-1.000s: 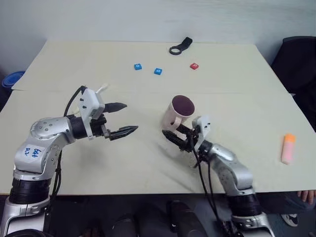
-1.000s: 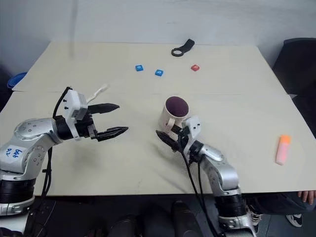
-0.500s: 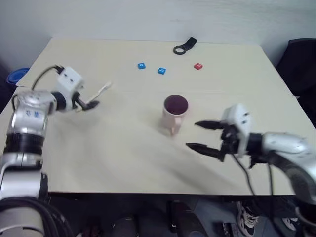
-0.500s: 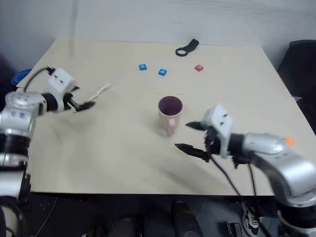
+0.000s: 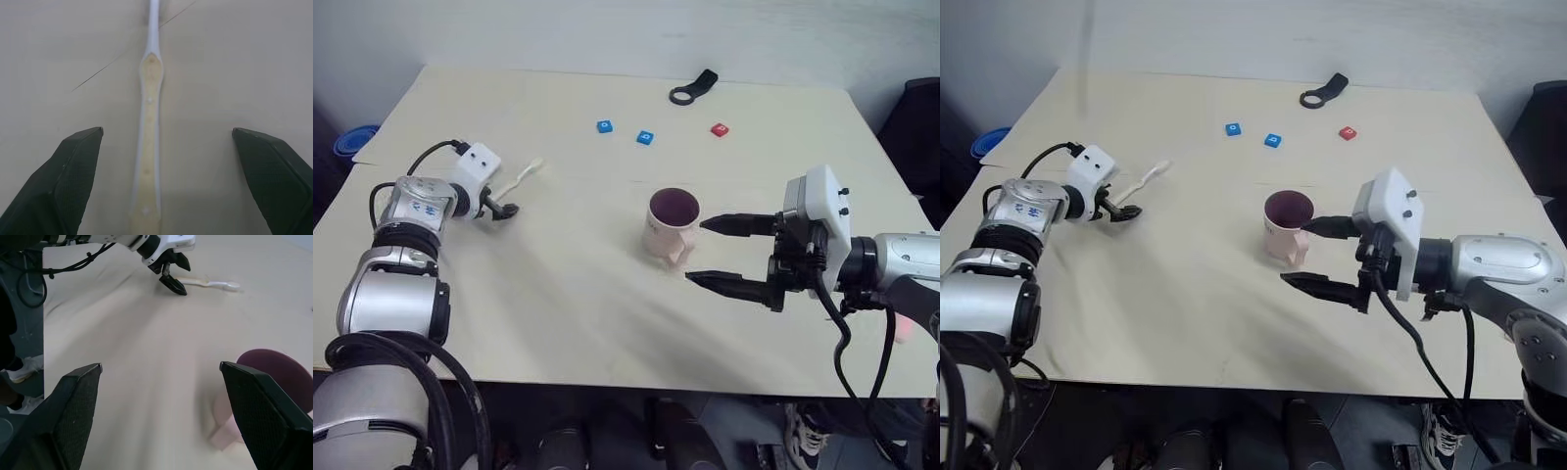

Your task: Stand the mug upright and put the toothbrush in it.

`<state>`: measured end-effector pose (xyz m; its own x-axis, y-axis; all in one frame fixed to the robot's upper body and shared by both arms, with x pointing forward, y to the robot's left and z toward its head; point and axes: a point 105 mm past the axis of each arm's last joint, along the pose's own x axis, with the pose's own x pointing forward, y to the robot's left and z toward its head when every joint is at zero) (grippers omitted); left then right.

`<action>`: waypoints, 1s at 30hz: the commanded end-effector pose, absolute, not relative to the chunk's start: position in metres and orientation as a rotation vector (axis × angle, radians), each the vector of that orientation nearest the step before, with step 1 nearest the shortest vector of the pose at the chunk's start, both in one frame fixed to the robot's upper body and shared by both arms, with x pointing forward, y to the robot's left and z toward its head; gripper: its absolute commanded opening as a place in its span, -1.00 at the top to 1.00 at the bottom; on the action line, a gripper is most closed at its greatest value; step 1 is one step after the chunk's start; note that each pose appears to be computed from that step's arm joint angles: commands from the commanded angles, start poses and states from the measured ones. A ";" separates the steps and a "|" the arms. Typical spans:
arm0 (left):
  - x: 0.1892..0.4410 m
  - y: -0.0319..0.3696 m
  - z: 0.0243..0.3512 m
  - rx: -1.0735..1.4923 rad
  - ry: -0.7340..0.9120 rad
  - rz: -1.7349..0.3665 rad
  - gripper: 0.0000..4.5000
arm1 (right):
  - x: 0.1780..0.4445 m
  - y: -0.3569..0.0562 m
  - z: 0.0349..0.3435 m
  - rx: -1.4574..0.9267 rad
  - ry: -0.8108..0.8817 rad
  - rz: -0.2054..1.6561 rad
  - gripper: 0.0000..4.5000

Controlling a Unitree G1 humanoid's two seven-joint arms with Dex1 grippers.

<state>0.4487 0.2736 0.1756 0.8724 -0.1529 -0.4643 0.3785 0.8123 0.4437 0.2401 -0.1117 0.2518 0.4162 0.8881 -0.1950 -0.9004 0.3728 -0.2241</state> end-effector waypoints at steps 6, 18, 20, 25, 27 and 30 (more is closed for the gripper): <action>0.446 0.281 0.160 0.422 0.474 -0.212 -0.72 | 0.234 -0.120 0.264 -0.353 -0.013 1.065 -0.80; 0.444 0.290 0.159 0.395 0.484 -0.161 0.76 | 0.235 -0.127 0.273 -0.320 -0.033 1.012 -0.80; 0.444 0.290 0.159 0.400 0.486 -0.159 0.86 | 0.235 -0.127 0.272 -0.317 -0.033 1.012 -0.80; 0.445 0.286 0.158 0.407 0.497 -0.181 0.86 | 0.237 -0.127 0.272 -0.314 -0.030 1.009 -0.80; 0.445 0.282 0.157 0.391 0.494 -0.196 0.86 | 0.237 -0.127 0.272 -0.314 -0.029 1.010 -0.80; 0.447 0.278 0.160 0.376 0.477 -0.207 0.86 | 0.236 -0.128 0.271 -0.314 -0.025 1.010 -0.80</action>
